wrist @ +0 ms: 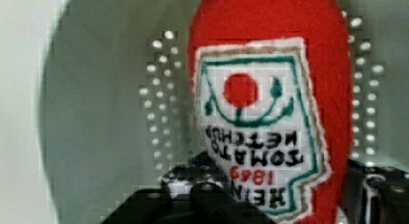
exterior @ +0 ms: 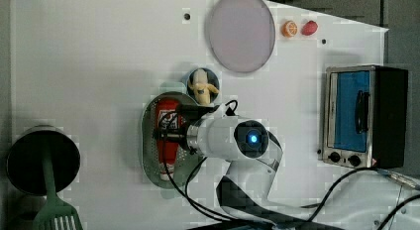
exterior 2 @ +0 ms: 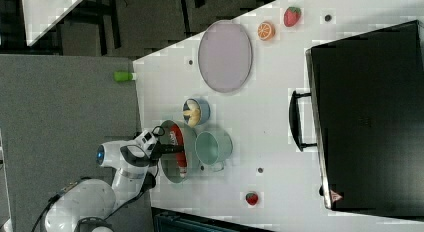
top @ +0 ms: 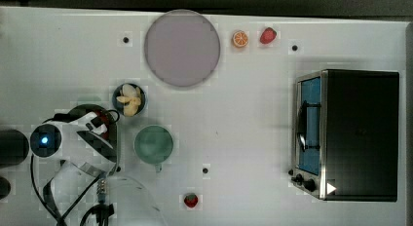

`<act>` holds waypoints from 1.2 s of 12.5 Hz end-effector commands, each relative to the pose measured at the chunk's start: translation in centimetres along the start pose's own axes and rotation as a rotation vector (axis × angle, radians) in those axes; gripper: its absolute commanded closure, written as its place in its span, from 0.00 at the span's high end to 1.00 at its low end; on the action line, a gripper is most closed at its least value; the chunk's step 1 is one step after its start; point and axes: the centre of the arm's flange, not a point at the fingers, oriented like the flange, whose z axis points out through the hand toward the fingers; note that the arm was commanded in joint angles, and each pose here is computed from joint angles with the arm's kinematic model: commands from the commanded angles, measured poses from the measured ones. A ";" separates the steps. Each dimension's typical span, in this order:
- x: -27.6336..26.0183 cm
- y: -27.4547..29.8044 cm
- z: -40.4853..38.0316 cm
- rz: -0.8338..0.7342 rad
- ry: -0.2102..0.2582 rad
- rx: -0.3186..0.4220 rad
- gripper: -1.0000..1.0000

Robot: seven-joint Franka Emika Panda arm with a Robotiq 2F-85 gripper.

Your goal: Pick ketchup from strainer and place it on the table

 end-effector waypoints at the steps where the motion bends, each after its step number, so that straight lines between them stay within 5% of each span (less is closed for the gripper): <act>1: -0.6 -3.5 -7.8 0.015 0.096 0.016 0.60; 6: 1.0 -4.1 -19.0 0.206 0.083 0.067 0.60; 15: 14.0 8.1 -29.4 0.331 0.016 -0.066 0.60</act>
